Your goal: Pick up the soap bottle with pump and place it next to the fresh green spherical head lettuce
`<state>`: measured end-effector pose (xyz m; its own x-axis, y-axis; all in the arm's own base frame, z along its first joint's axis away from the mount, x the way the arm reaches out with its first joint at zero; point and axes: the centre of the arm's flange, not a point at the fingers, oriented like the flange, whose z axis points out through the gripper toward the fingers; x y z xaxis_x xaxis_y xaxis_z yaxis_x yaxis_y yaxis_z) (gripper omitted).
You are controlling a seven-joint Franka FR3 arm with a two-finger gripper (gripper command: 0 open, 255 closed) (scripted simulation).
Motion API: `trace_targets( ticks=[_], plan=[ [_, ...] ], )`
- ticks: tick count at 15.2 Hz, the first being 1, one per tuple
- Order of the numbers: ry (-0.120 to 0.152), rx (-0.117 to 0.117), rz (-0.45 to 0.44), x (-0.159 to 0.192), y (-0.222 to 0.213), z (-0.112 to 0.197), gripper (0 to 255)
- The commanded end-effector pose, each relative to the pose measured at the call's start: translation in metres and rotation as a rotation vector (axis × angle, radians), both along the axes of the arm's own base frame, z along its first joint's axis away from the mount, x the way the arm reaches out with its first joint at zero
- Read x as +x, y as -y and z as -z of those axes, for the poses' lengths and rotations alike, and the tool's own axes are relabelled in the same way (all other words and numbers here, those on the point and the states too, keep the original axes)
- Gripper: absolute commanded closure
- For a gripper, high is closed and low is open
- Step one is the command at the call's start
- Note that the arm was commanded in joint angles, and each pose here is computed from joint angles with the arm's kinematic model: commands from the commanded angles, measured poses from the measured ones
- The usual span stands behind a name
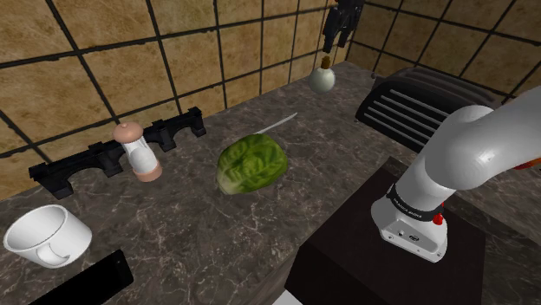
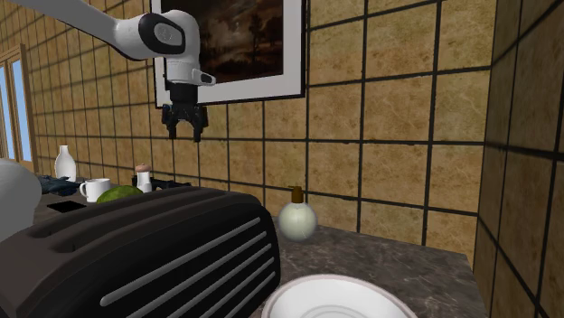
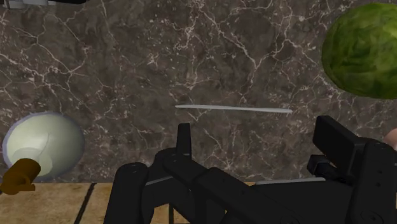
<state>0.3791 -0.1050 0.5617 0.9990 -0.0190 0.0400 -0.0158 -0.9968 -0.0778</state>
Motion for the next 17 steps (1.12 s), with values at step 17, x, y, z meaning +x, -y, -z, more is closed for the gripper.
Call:
trace_targets(
  ticks=[17],
  plan=[
    [-0.02,-0.027,0.029,0.099,0.191,0.092,0]
  ],
)
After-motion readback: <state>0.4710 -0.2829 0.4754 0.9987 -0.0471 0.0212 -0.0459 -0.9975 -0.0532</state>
